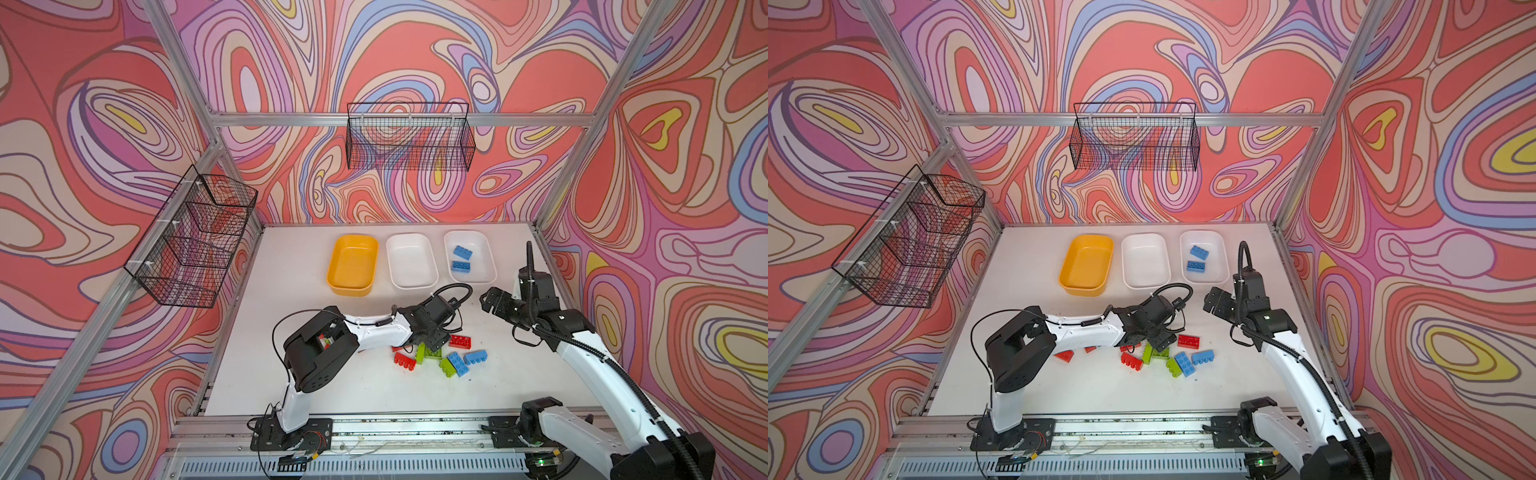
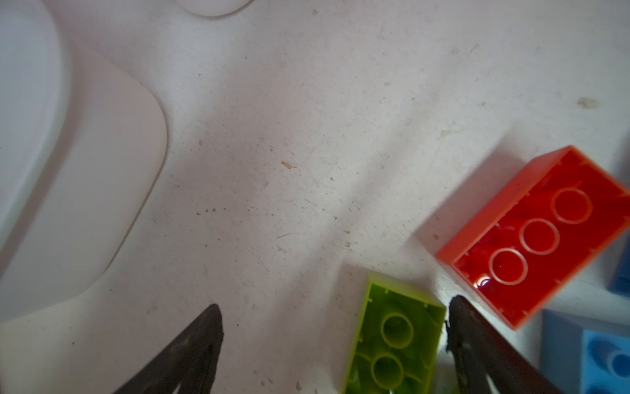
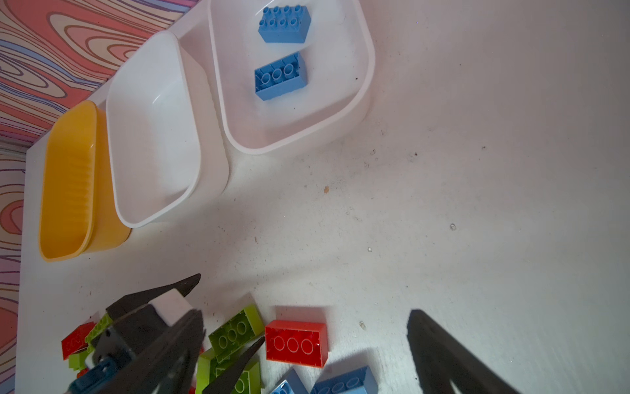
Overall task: Sort the legos into containers by color
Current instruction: 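Grasp a lime-green brick with the left gripper while the right arm withdraws, then carry the green brick with the left gripper and drop it into the middle white tub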
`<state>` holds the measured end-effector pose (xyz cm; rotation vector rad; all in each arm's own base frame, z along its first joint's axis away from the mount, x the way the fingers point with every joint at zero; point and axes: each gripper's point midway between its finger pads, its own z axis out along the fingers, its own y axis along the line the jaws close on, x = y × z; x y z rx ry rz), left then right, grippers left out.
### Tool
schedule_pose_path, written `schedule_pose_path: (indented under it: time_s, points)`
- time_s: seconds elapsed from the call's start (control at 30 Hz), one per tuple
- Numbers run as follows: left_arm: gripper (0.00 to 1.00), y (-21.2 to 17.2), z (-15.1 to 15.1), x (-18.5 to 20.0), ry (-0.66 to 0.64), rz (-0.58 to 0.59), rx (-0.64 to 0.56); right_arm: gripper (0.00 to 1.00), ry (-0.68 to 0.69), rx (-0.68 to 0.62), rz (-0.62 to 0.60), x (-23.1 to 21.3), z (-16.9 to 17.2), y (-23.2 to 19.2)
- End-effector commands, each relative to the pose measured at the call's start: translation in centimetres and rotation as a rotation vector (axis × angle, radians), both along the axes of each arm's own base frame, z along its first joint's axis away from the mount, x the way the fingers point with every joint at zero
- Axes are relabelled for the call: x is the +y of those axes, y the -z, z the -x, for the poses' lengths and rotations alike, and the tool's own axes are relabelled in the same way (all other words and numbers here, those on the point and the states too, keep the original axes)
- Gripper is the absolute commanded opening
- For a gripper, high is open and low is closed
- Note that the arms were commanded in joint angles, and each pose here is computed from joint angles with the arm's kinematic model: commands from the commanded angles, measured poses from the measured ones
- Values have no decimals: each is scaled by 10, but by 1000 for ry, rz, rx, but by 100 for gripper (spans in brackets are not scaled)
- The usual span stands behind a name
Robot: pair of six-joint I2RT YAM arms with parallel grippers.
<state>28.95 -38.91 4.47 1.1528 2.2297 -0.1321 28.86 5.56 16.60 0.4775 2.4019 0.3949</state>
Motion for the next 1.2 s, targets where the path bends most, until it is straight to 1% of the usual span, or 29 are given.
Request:
schedule_pose_path:
  time_s: [0.0, 0.17, 0.4, 0.5, 0.6, 0.73, 0.8, 0.9, 1.03, 1.1, 1.17]
  points:
    - [84, 8, -3, 4, -16, -48, 6, 98, 12, 18, 23, -5, 9, 7]
    - [75, 14, 6, 10, 19, -130, 61, 98, 17, 26, 31, -7, 14, 9]
    - [70, 20, 12, 22, 31, -185, 91, 98, 21, 14, 42, -9, 16, 5]
    - [64, 21, 11, 24, 19, -193, 95, 98, 27, 11, 47, -11, 17, 4]
    - [57, 20, 11, 24, 6, -191, 100, 98, 47, 11, 72, -17, 20, 4]
    - [49, 21, 11, 25, -3, -202, 109, 98, 42, -7, 57, -15, 22, -1]
    - [39, 23, 11, 25, 0, -211, 112, 98, 41, -12, 54, -15, 22, -2]
    - [27, 24, 10, 25, 4, -227, 115, 98, 41, -13, 60, -16, 22, -2]
    - [19, 24, 7, 24, 3, -237, 109, 98, 40, -14, 63, -16, 23, -5]
    - [18, 24, 6, 24, 0, -240, 108, 98, 40, -20, 63, -16, 24, -8]
    - [12, 23, 5, 25, -5, -239, 111, 98, 42, -30, 61, -16, 25, -10]
